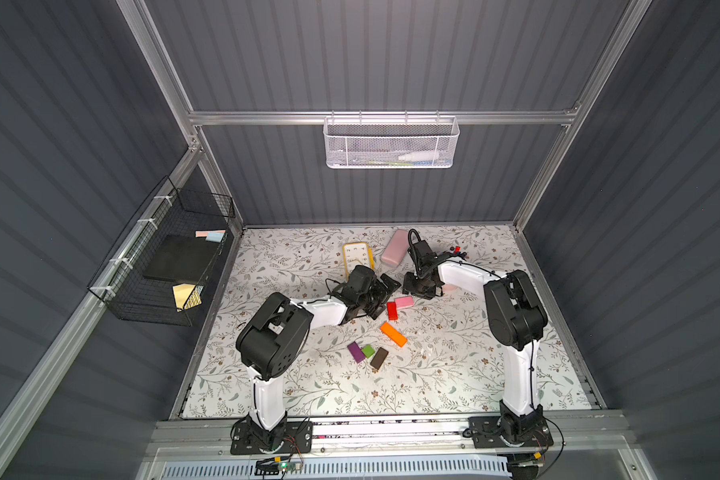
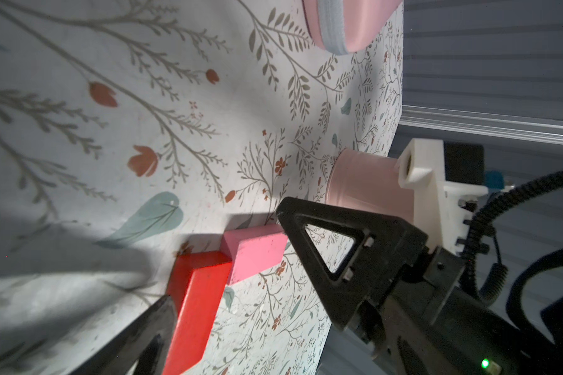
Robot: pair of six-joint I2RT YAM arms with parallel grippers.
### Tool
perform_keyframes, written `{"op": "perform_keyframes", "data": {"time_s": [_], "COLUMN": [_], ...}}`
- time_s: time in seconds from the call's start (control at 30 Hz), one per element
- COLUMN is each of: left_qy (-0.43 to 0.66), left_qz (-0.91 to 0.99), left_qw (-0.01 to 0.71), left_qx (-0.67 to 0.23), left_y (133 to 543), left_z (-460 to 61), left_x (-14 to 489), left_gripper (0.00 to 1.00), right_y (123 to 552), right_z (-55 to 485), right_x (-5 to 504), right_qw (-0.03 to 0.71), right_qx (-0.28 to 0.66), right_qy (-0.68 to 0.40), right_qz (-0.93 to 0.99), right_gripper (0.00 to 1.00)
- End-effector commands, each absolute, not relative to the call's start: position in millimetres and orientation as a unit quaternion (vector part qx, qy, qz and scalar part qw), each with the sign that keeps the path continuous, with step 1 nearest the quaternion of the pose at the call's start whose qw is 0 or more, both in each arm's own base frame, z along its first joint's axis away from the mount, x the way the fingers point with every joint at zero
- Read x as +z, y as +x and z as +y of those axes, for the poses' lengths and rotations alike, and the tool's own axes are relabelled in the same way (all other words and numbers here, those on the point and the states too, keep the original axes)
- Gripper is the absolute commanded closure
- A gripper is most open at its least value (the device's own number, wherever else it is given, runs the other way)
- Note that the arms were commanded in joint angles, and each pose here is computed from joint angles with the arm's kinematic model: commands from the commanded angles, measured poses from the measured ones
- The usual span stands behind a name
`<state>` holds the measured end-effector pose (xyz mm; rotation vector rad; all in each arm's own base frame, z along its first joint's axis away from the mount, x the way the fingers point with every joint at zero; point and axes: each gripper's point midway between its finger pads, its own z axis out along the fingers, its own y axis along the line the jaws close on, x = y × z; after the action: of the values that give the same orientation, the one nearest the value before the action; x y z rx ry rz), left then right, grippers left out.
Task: Assemble the number 6 with building blocks
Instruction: Adjust the building block at the center of the board.
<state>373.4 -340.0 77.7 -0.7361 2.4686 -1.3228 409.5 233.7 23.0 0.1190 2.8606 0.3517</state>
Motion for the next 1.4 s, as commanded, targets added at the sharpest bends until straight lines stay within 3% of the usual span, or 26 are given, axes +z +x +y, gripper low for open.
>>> {"op": "perform_keyframes", "data": {"time_s": [0.0,1.37], "left_qy": [-0.263,-0.265], "left_qz": [0.858,0.853], "left_qw": [0.099,0.097], "left_qx": [-0.430,-0.439], "left_y": [364,368], "left_z": [-336,-340], "left_x": [60,61], "left_gripper": [0.01,0.01], "right_y": [401,360], "right_z": [231,216], "right_x": [8,-11], "right_qw": [0.105,0.074], "right_qx": [0.099,0.031], "right_qy": [0.028,-0.019], "right_qz": [0.989,0.997], "right_gripper": [0.43,0.43]}}
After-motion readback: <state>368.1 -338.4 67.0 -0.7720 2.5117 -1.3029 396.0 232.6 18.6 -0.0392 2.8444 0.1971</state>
